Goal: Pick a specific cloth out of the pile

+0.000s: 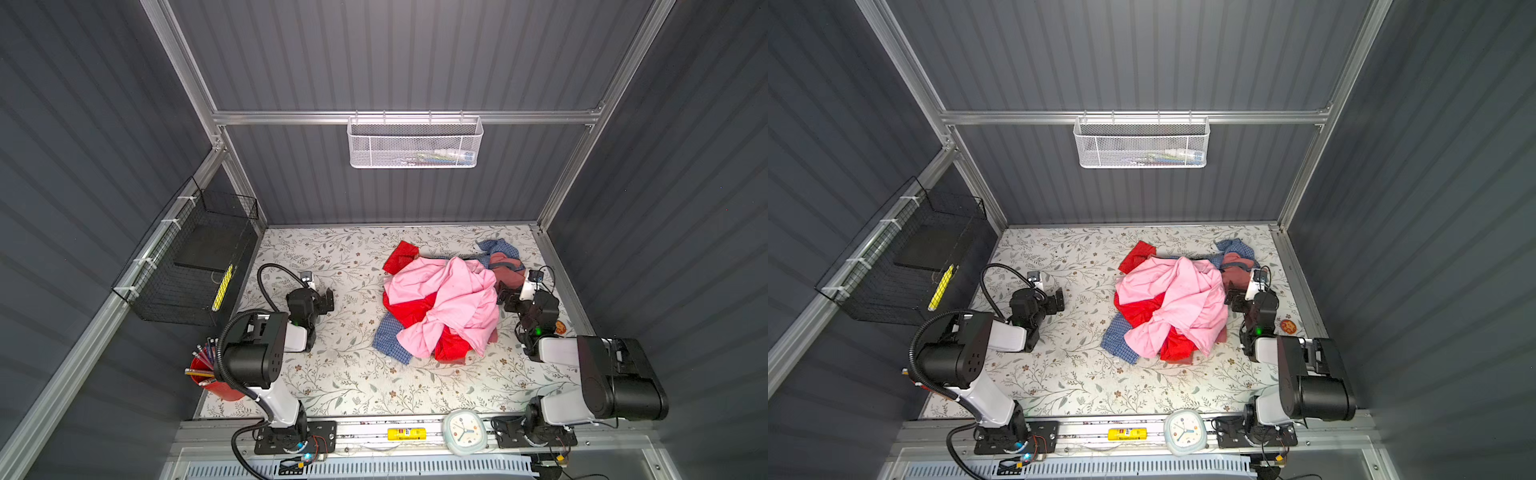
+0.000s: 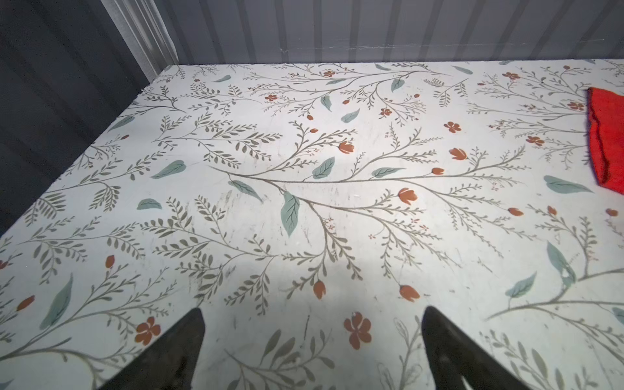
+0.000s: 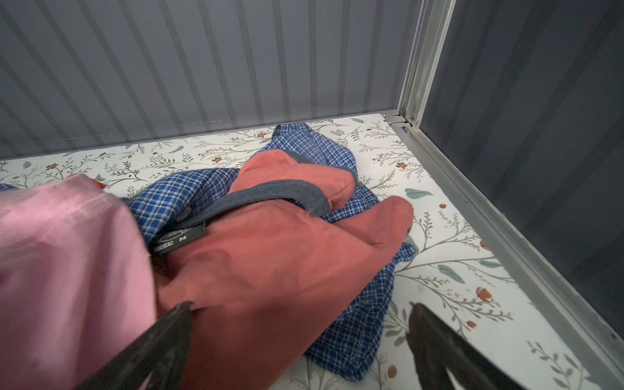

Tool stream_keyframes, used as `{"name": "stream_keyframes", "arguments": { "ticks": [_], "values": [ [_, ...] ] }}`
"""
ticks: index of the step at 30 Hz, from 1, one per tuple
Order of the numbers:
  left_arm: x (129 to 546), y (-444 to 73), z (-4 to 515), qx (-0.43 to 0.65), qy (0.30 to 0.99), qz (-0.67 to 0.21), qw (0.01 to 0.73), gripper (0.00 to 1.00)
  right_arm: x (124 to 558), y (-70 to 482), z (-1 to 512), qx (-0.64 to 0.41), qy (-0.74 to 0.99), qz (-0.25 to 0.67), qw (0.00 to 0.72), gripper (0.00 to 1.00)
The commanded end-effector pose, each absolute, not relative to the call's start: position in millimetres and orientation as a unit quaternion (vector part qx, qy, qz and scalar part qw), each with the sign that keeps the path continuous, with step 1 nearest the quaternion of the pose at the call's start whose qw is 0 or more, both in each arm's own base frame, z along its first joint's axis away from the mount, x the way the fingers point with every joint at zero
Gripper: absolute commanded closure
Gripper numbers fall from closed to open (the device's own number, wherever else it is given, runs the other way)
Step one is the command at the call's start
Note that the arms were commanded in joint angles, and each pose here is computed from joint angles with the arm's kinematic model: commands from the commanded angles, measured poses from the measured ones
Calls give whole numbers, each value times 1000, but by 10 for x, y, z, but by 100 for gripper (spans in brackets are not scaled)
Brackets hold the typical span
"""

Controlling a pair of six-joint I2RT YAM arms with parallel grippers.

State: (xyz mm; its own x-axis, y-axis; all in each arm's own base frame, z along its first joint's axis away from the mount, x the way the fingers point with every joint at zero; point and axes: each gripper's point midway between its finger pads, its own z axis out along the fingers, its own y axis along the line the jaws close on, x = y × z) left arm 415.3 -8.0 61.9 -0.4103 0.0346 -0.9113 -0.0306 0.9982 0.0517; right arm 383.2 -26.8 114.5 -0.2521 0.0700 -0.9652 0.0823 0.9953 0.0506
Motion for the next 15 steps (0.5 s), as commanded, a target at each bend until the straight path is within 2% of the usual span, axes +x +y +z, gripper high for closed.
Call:
{"name": "stream_keyframes", "arguments": {
  "ticks": [1, 15],
  "values": [
    [4188, -83, 623, 8, 838, 31, 544, 0, 3861, -257, 1191, 49, 787, 1, 615, 1],
    [4191, -91, 624, 10, 839, 30, 544, 0, 3863, -258, 1199, 49, 787, 1, 615, 1]
  ]
}}
